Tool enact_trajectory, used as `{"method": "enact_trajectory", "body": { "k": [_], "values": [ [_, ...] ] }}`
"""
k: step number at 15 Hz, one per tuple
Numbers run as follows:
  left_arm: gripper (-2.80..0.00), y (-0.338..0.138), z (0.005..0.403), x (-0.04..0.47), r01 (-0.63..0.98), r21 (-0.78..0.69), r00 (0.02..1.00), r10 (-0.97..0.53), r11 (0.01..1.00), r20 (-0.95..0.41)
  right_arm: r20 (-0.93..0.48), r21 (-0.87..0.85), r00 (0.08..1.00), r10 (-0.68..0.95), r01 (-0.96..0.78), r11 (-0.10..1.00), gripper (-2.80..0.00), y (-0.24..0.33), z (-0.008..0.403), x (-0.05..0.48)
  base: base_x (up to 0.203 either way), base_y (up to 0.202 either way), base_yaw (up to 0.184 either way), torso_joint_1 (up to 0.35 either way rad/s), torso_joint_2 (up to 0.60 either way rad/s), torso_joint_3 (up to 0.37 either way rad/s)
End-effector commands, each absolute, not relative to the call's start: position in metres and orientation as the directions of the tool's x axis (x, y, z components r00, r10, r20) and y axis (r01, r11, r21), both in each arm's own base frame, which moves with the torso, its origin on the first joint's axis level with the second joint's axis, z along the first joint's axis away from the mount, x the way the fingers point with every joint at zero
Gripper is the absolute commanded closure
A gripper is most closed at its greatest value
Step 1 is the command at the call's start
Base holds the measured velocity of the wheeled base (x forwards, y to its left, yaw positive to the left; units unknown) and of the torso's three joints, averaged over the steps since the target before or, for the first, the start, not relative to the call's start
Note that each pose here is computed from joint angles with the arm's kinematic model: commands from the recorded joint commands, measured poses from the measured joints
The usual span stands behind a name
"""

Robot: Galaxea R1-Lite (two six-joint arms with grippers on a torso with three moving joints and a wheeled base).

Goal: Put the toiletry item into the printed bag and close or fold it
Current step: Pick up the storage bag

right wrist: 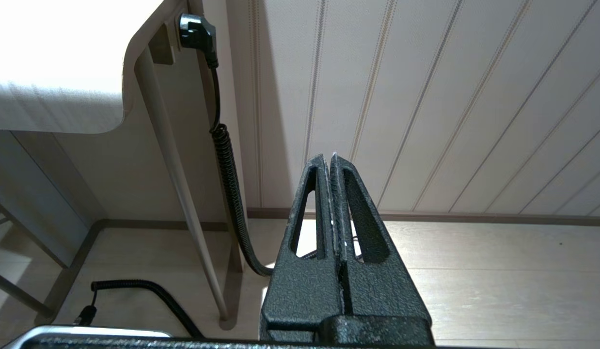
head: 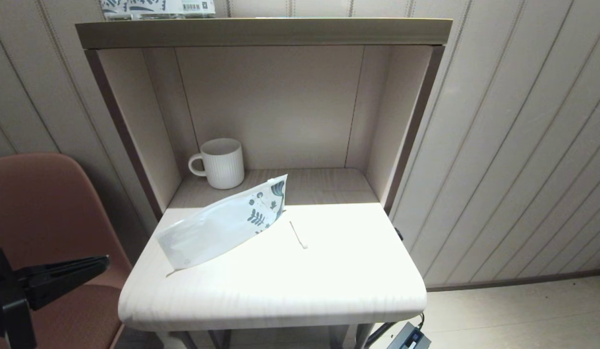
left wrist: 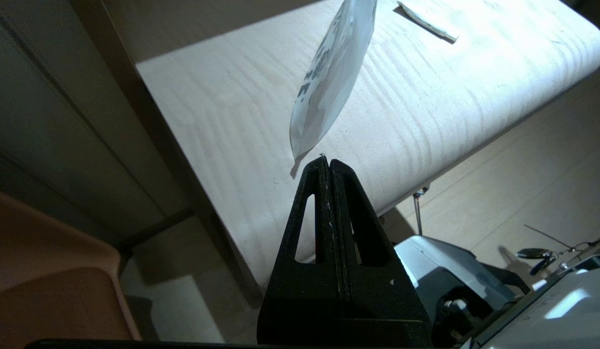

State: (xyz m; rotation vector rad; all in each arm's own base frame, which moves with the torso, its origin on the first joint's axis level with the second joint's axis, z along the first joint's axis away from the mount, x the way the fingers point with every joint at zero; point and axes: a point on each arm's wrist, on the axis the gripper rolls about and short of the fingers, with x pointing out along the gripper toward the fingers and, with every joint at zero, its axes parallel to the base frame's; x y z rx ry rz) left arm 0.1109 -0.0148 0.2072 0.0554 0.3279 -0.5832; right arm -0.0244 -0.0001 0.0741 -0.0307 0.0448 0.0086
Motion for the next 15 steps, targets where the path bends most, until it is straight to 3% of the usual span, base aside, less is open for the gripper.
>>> {"method": "enact_trajectory", "body": {
  "k": [1,8,10,15],
  "values": [
    [0.0,-0.016,0.205,0.115,0.555,-0.052,0.774,-0.538,0.83,-0.335,-0.05,-0.031,0.999,0.006,-0.008,0.999,0.0,0.0,0.075,-0.025,0.0,0.0,0.0,0.0,0.0,0.0],
    [0.0,-0.016,0.203,0.114,0.555,-0.057,0.771,-0.54,0.83,-0.338,-0.075,-0.026,0.995,0.066,-0.068,0.997,0.0,0.001,0.123,-0.032,0.0,0.0,0.0,0.0,0.0,0.0],
    [0.0,-0.017,0.202,0.116,0.56,-0.064,0.764,-0.545,0.826,-0.346,-0.073,-0.025,0.995,0.064,-0.066,0.997,0.0,0.001,0.121,-0.033,0.0,0.0,0.0,0.0,0.0,0.0],
    [0.0,-0.032,0.192,0.149,0.648,-0.125,0.666,-0.638,0.752,-0.386,-0.063,-0.025,0.996,0.065,-0.067,0.997,0.0,0.001,0.144,-0.031,0.0,0.0,0.0,0.0,0.0,0.0]
  ]
}}
